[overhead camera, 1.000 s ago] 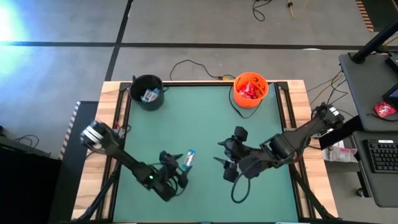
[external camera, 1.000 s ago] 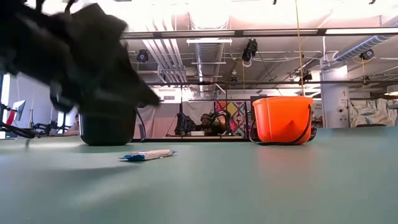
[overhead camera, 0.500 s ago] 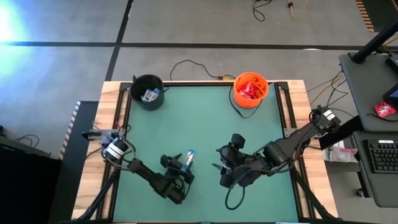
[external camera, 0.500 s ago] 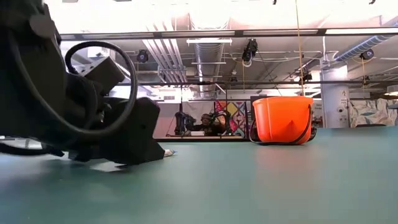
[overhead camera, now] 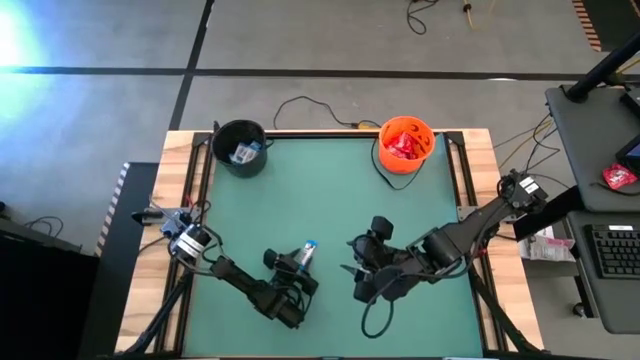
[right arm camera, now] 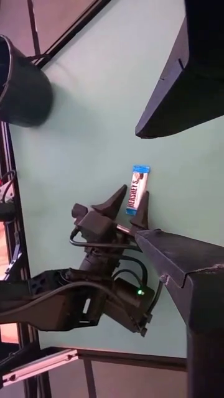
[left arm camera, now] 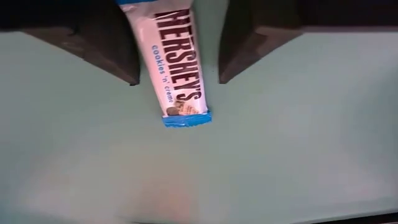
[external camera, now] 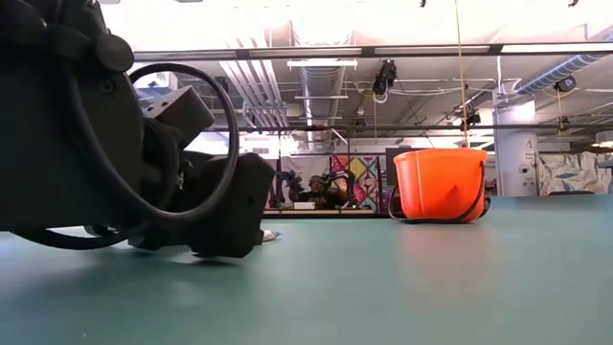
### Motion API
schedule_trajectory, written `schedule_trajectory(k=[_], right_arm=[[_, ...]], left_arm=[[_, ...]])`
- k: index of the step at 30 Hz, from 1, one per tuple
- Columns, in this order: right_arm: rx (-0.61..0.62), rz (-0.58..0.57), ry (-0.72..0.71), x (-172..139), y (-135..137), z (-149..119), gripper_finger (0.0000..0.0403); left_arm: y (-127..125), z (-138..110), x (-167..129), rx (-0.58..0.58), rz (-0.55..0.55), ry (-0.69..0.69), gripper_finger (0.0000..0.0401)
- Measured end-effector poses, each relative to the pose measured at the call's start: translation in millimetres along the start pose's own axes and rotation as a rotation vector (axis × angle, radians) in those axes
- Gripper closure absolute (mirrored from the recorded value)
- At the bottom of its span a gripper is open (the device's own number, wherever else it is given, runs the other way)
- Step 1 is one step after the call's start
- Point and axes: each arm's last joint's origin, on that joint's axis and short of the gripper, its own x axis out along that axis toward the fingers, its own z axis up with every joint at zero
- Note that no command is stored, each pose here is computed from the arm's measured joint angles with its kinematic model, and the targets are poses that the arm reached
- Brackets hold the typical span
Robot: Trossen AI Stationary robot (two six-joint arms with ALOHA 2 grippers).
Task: Sort candy by brand, put in halloween buckets
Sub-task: Put the white candy into the black bucket
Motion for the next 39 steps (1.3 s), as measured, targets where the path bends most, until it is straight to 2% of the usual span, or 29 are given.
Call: schedule_trajectory(k=[4, 8, 13, 17, 23, 25, 33, 39], right_arm=[[0.0, 0.0, 0.0, -0.1, -0.1, 0.1, 0.0156], [0.008, 0.006, 0.003, -0.1, 0.1, 0.0, 0.0156], [0.007, 0.007, 0.004, -0.1, 0.1, 0.0, 0.0156], [0.006, 0.006, 0.004, -0.1, 0.1, -0.1, 0.0156], [0.024, 0.001, -0.001, 3.6, -4.0, 3.5, 0.0156], [0.034, 0.012, -0.004, 6.7, -7.1, 7.2, 0.0156], [0.015, 0.029, -0.019, 19.6, -22.1, 20.6, 0.0156], [-0.015, 0.068, -0.009, 28.7, -34.5, 28.9, 0.0156]], left_arm=[[0.5, 0.2, 0.4, 0.017, 0.004, 0.001, 0.0256], [2.4, -0.6, 1.1, 0.037, 0.006, 0.0, 0.029], [5.9, 1.4, 0.1, 0.068, 0.021, 0.007, 0.03], [14.6, 15.8, -6.6, 0.139, 0.065, 0.077, 0.0296], [45.5, 53.7, -17.2, 0.248, 0.181, 0.252, 0.0298], [59.6, 68.3, -19.7, 0.244, 0.202, 0.299, 0.0298], [119.4, 137.9, -30.9, 0.189, 0.118, 0.335, 0.0298], [160.8, 193.5, -35.2, 0.079, 0.026, 0.331, 0.0298]])
